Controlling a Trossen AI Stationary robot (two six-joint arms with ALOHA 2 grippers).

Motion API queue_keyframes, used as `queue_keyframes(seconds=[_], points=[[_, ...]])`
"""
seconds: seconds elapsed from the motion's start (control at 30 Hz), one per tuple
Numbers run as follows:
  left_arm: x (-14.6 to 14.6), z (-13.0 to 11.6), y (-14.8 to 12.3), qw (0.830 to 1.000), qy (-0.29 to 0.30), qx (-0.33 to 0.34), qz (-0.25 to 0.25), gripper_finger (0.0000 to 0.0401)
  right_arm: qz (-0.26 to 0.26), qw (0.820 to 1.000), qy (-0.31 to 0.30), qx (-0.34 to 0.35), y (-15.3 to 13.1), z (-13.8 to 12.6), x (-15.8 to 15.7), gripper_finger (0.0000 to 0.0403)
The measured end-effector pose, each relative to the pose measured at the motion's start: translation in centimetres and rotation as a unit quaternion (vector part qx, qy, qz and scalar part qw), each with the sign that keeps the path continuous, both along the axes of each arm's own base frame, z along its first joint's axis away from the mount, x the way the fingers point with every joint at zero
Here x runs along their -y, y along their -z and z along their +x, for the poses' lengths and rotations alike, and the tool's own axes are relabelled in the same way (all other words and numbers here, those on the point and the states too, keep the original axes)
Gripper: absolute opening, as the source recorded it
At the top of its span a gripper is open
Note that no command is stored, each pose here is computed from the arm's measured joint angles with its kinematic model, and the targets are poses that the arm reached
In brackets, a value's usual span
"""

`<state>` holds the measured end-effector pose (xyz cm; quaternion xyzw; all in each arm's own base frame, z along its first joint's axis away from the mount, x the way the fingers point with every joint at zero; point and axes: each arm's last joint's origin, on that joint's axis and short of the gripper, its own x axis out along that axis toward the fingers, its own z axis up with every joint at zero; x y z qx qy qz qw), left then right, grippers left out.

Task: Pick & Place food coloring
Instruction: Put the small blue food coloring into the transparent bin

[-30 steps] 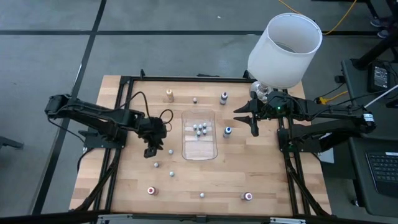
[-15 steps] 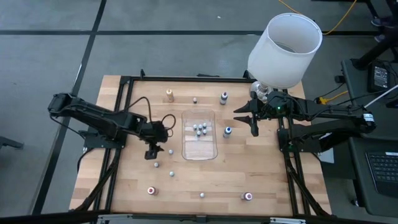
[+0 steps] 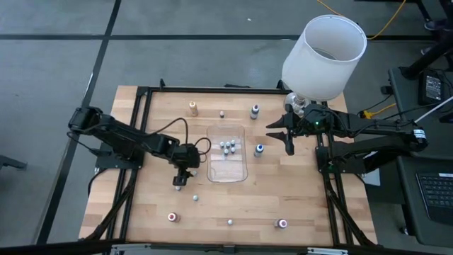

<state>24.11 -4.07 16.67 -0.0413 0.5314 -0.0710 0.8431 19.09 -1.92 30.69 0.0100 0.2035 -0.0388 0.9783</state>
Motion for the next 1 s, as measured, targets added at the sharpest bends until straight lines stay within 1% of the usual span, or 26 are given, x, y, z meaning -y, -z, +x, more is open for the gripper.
queue_keyframes(seconds=[0.17,0.3,0.8,1.0], points=[[0.03,0.24,0.73,1.000,0.001,-0.014,0.003,0.0193,-0.001,1.000,0.001,0.000,0.00,0.00,0.01,0.0138],[-0.01,0.39,0.94,1.000,0.005,-0.014,0.006,0.0178,-0.001,1.000,0.001,-0.001,0.02,-0.01,0.01,0.0138],[0.07,0.71,0.94,1.000,0.009,0.000,-0.002,0.0092,-0.002,1.000,0.001,-0.001,0.02,-0.01,0.01,0.0138],[0.06,0.70,0.84,1.000,-0.009,-0.001,-0.008,0.0052,-0.002,1.000,0.001,-0.001,0.02,-0.01,0.01,0.0138]])
